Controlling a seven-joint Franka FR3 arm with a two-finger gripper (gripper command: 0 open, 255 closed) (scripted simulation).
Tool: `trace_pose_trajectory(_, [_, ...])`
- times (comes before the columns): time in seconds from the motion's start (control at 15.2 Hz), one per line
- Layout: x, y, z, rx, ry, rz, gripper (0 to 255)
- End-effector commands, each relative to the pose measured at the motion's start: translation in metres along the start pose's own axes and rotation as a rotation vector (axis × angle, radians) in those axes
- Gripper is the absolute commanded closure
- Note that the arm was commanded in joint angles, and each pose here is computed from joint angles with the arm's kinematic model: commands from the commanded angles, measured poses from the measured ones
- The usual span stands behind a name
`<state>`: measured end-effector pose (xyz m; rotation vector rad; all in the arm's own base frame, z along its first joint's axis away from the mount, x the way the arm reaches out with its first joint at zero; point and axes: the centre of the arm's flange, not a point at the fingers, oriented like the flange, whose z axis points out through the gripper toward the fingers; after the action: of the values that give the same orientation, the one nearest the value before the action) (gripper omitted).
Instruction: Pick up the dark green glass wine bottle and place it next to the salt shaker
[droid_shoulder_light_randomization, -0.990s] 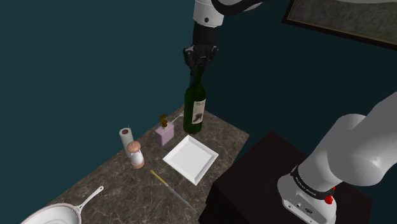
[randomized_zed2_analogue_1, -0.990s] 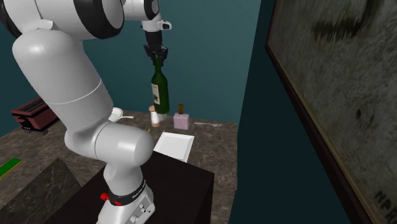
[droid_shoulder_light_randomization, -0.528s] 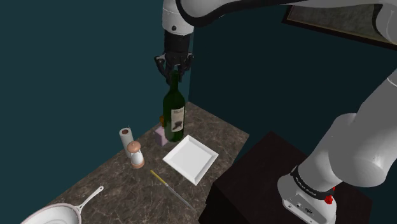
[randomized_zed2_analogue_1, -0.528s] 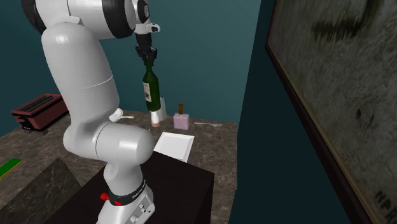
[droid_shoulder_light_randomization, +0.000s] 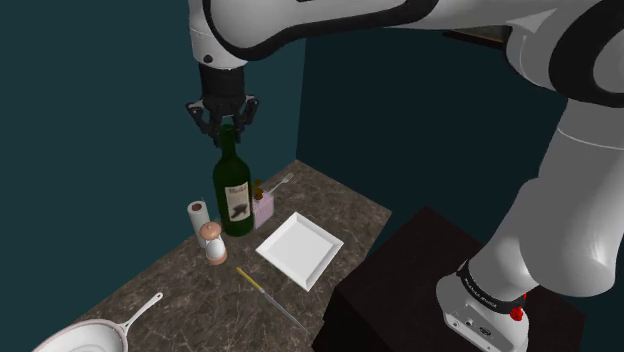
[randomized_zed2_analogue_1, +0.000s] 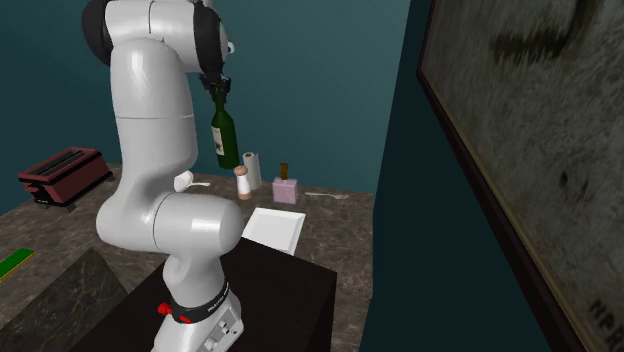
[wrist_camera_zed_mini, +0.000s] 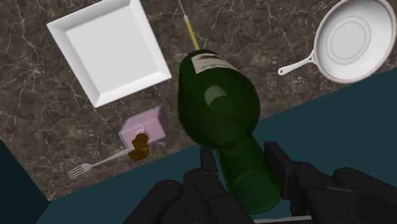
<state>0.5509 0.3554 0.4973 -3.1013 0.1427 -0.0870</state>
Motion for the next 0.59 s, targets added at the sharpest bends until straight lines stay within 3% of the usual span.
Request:
trace_pose_trajectory(0.0, [0.005,-0.024,0.008,0.0,0.0,0.002,255])
trace_pose_trajectory(0.4, [0.022,-0.099,0.029,0.0,0.0,0.002,255])
trace_pose_trajectory(0.53, [0.022,-0.099,0.039,0.0,0.0,0.002,255])
